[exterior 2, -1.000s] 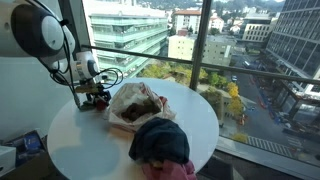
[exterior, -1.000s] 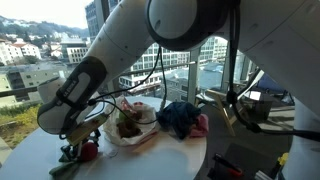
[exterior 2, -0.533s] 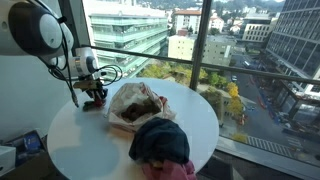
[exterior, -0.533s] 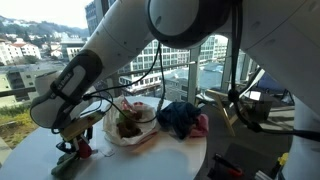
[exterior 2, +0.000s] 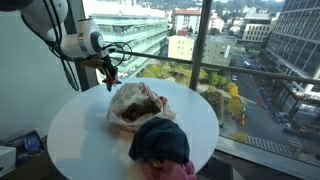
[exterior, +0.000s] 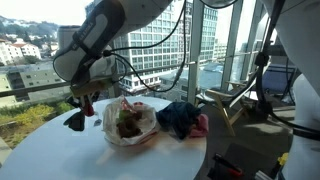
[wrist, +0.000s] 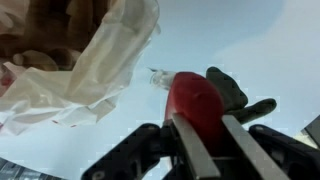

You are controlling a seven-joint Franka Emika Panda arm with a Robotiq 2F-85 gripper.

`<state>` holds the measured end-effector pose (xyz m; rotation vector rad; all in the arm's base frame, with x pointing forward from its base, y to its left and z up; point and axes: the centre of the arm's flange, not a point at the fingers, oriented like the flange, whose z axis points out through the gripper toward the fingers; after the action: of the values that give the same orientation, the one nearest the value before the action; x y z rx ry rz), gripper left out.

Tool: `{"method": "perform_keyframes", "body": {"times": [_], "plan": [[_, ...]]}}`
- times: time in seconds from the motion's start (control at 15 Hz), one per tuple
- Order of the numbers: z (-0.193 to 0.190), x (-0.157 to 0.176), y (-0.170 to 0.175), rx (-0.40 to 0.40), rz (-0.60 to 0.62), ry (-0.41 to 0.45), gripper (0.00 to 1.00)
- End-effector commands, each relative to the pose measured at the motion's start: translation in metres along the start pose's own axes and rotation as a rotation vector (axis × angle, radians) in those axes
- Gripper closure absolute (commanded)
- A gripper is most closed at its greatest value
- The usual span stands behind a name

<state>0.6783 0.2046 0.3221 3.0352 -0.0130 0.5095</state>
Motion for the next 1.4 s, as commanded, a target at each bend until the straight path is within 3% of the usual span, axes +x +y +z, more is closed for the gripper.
{"method": "perform_keyframes", "body": {"times": [0.0,0.33,0.67,1.07,1.33], "plan": [[-0.068,-0.036,0.054,-0.051,0.176,0.089,0.87],[-0.119,-0.073,0.132,-0.157,0.439,0.075,0.87],[-0.117,-0.096,0.190,-0.189,0.564,-0.014,0.87],[-0.028,-0.077,0.228,-0.238,0.587,-0.124,0.86],[0.021,-0.054,0.220,-0.298,0.558,-0.085,0.86]]}}
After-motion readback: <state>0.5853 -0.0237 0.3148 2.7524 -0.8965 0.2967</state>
